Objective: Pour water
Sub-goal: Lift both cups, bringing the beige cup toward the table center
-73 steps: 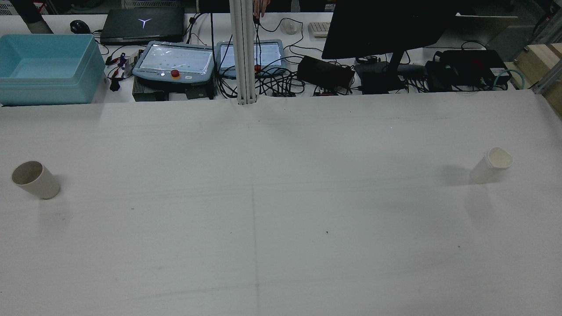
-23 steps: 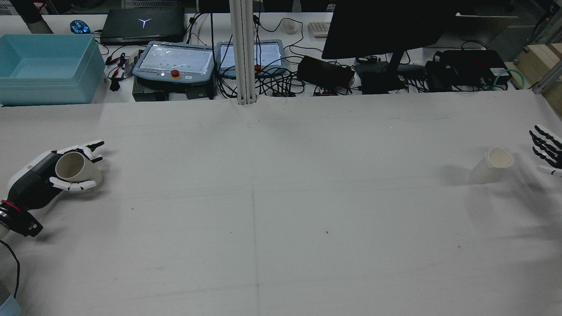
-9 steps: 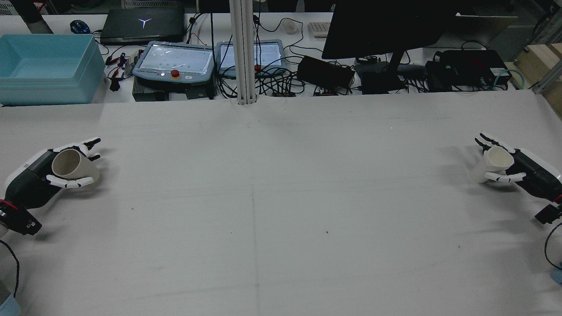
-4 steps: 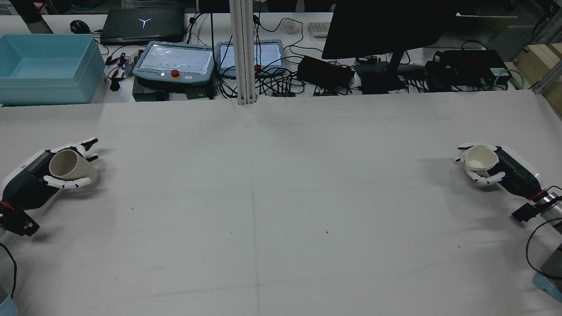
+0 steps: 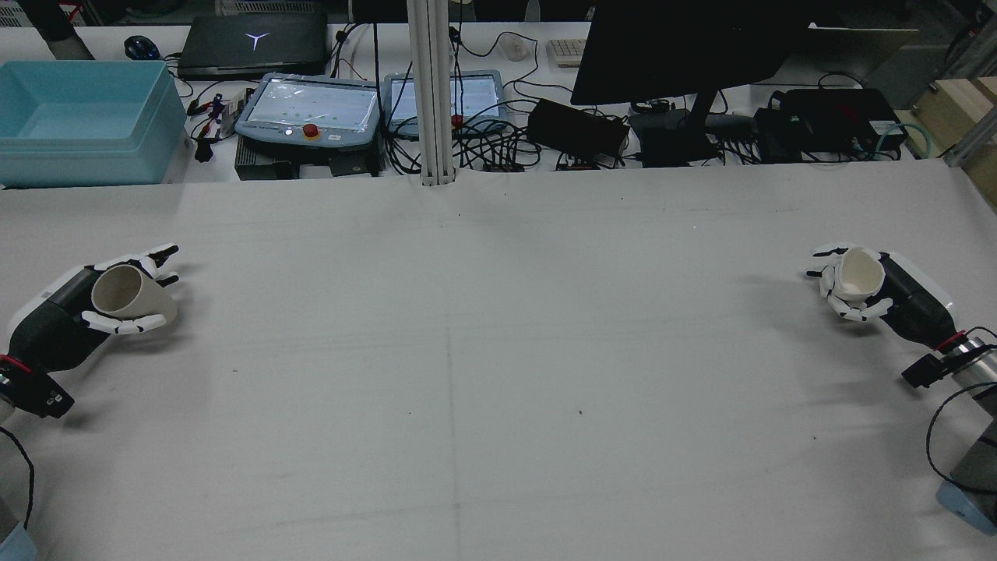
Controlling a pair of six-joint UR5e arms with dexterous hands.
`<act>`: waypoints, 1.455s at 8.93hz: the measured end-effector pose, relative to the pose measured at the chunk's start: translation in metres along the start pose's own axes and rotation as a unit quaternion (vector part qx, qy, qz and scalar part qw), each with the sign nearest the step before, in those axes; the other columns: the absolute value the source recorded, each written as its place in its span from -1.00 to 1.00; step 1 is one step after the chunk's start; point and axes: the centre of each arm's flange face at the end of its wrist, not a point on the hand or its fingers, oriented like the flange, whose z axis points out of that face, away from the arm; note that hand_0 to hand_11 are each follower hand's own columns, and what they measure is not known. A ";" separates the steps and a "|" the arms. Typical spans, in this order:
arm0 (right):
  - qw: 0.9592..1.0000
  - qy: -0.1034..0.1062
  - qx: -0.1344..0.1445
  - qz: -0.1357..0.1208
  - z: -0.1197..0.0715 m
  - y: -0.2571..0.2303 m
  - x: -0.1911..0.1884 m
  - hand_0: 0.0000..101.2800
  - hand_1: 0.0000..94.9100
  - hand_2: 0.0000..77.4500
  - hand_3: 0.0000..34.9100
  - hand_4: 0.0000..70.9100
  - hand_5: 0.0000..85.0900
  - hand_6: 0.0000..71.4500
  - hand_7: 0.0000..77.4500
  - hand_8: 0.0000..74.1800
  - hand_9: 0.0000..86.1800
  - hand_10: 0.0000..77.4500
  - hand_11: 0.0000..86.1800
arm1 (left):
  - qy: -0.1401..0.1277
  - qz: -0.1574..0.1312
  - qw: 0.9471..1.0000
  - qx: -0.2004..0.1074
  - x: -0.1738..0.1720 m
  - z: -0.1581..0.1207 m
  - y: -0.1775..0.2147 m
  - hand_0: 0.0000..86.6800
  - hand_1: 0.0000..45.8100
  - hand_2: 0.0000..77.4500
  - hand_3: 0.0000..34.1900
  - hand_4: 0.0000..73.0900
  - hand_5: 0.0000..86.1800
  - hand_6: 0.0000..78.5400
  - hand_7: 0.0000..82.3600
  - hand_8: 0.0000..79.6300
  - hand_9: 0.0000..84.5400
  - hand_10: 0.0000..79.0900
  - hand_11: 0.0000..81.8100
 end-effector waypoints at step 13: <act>0.997 -0.064 0.014 -0.045 0.152 0.299 -0.239 0.58 -0.54 0.34 -0.18 -0.12 -0.32 0.95 0.25 0.72 0.06 -0.68 -0.49 | -0.149 0.029 0.988 -0.022 -0.202 0.139 0.306 0.87 0.31 -0.24 -1.00 0.12 0.09 -0.43 -0.60 -0.71 -0.90 -0.82 -0.59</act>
